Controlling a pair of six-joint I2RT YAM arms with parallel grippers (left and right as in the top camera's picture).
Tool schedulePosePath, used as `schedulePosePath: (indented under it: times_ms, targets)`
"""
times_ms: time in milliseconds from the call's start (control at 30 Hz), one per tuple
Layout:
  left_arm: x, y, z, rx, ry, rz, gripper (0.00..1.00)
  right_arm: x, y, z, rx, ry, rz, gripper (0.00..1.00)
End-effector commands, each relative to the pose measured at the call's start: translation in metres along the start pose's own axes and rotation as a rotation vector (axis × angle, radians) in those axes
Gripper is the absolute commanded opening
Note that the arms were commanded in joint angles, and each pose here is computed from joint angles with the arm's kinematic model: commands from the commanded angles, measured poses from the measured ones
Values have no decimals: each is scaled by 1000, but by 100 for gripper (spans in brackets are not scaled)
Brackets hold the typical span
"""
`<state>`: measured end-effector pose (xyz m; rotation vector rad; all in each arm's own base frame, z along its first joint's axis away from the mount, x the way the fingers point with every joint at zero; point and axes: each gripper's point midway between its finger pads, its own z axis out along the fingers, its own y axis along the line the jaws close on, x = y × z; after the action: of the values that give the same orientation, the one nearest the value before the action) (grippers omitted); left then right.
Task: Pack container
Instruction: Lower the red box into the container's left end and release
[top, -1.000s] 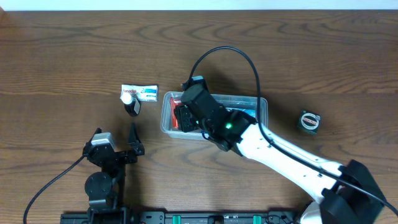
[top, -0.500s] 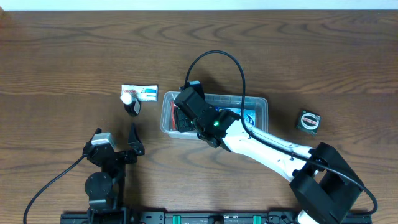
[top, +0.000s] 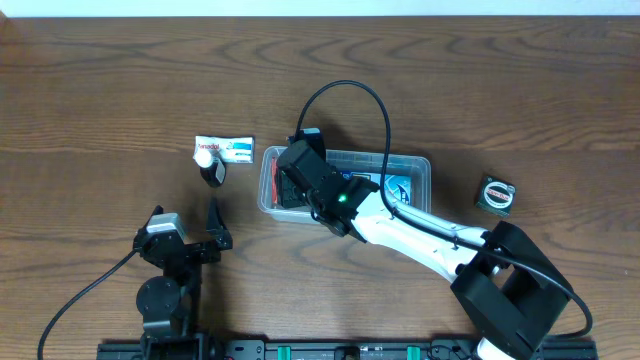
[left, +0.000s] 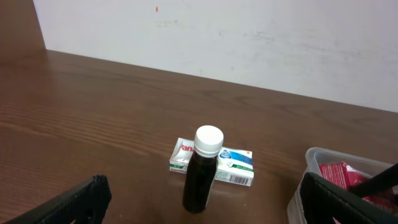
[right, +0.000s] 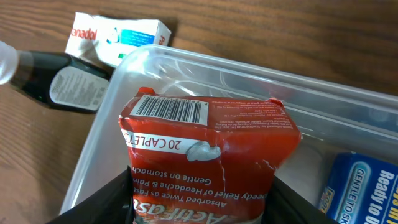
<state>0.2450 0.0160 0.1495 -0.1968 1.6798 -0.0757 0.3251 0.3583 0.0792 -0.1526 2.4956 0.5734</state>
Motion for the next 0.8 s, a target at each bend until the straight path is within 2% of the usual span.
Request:
schedulePosePath:
  times_ms: [0, 367, 600, 767]
  targets:
    - [16, 6, 1, -23, 50, 2, 98, -1, 1, 3, 18, -29, 11, 57]
    - [16, 6, 1, -23, 50, 2, 98, 6, 1, 11, 14, -9, 22, 58]
    - [16, 6, 1, -23, 50, 2, 98, 7, 2, 11, 12, -9, 21, 70]
    - [16, 6, 1, -23, 50, 2, 98, 8, 3, 11, 6, -3, 21, 70]
